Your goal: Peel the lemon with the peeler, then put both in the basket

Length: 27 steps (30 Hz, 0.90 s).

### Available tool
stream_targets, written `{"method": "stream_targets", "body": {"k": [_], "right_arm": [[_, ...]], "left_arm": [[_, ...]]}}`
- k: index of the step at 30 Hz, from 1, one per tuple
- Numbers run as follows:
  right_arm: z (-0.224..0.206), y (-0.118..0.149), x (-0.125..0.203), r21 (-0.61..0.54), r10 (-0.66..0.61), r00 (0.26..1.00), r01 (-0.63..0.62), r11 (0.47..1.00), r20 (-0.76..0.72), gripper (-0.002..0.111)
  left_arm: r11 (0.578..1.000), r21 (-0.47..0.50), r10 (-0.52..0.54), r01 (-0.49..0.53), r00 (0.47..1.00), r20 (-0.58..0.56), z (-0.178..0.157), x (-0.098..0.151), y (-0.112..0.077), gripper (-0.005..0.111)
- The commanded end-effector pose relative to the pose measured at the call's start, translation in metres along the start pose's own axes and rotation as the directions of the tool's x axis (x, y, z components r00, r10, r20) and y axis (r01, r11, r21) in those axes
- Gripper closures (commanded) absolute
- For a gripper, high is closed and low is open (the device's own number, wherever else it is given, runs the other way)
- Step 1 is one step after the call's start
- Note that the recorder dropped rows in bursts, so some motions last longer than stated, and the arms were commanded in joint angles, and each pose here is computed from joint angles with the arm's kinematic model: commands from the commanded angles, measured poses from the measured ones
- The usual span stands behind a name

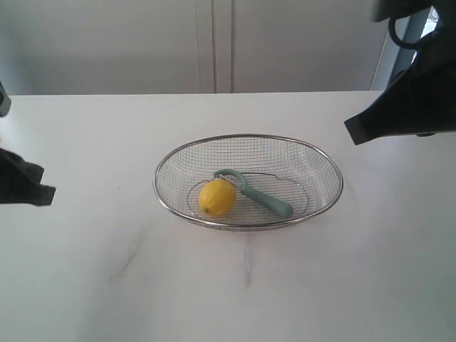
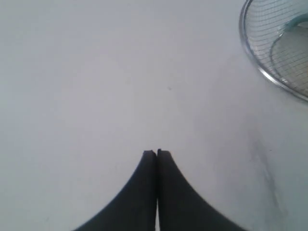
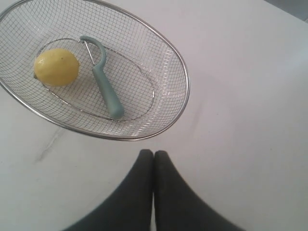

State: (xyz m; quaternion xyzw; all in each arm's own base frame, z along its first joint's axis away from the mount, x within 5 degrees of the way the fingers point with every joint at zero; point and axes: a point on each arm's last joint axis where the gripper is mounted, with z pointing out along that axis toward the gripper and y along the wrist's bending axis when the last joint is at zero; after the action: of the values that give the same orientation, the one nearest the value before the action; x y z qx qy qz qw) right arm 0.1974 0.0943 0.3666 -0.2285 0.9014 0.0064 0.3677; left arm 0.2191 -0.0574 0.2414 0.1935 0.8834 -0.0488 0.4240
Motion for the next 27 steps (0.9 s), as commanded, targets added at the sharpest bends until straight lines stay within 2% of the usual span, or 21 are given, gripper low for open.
{"method": "stream_targets", "body": {"k": [1,2,6,15,22,27], "right_arm": [[-0.001,-0.002,0.0,0.004,0.006,1.0,-0.006,1.0,0.006,0.108],[-0.001,-0.002,0.0,0.004,0.006,1.0,-0.006,1.0,0.006,0.108],[-0.001,-0.002,0.0,0.004,0.006,1.0,-0.006,1.0,0.006,0.108],[-0.001,-0.002,0.0,0.004,0.006,1.0,-0.006,1.0,0.006,0.108],[-0.001,-0.002,0.0,0.004,0.006,1.0,-0.006,1.0,0.007,0.108],[-0.001,-0.002,0.0,0.004,0.006,1.0,-0.006,1.0,0.007,0.108]], "left_arm": [[0.993,-0.104,-0.045,0.052,0.997,0.069,-0.005,0.037,0.004,0.106],[0.988,-0.141,-0.058,0.068,0.995,0.08,-0.009,0.052,0.007,0.106],[0.975,-0.189,-0.112,0.121,0.992,0.059,-0.022,0.091,0.008,0.106],[0.954,-0.231,-0.189,0.19,0.982,0.03,-0.037,0.155,-0.003,0.106],[0.949,-0.208,-0.213,0.237,0.968,0.13,-0.049,0.152,-0.007,0.106],[0.958,-0.154,-0.223,0.24,0.967,0.12,-0.055,0.156,-0.015,0.106]]}}
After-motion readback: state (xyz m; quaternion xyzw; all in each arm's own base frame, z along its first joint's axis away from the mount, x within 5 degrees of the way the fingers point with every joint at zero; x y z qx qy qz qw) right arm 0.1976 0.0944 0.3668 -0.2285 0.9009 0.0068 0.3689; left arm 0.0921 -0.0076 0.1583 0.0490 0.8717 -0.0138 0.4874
